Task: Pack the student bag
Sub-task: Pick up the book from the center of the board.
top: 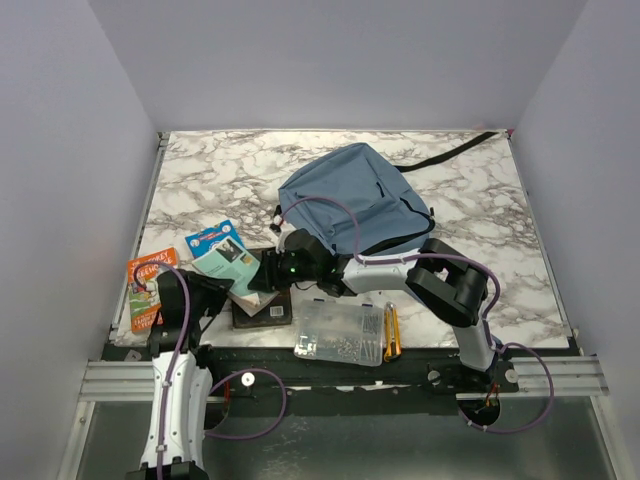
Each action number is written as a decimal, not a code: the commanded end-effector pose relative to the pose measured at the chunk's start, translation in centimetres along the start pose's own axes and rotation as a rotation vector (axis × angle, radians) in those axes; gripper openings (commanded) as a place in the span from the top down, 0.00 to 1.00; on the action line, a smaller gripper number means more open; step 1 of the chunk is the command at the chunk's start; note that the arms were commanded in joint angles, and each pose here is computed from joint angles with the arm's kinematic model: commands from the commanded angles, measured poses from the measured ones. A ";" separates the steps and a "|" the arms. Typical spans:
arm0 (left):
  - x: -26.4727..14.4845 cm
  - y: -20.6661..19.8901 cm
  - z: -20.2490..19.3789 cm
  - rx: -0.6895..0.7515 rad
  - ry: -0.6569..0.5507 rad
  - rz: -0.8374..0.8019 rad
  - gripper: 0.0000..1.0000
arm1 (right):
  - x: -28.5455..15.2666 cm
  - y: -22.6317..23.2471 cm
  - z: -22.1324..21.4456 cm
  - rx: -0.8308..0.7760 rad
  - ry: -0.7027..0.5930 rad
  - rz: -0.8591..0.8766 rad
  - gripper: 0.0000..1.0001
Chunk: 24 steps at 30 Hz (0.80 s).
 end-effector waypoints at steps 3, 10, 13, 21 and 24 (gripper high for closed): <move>-2.3 -2.9 2.1 0.061 -0.033 -0.027 0.78 | -1.3 1.7 0.2 -0.116 0.053 0.109 0.44; -3.6 -4.7 2.8 0.084 -0.007 -0.069 1.00 | -5.0 6.0 0.6 -0.286 0.045 0.383 0.15; -4.2 -5.7 3.0 0.063 0.023 -0.094 1.00 | -6.3 6.9 0.1 -0.342 0.045 0.501 0.10; -5.5 -7.7 3.3 -0.038 0.141 -0.075 1.00 | -7.9 6.1 -0.7 -0.506 -0.040 0.504 0.05; -6.0 -8.2 3.6 -0.062 0.165 -0.035 1.00 | -8.0 7.3 -1.6 -0.662 -0.085 0.442 0.05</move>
Point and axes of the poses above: each gripper's point midway between its finger pads, its own x axis out along the fingers, its own y axis along the line the jaws close on, z = x × y, the point moved 7 cm from there along -x, back along the fingers, and after that the axes turned 14 degrees about x, right-handed, at the moved point
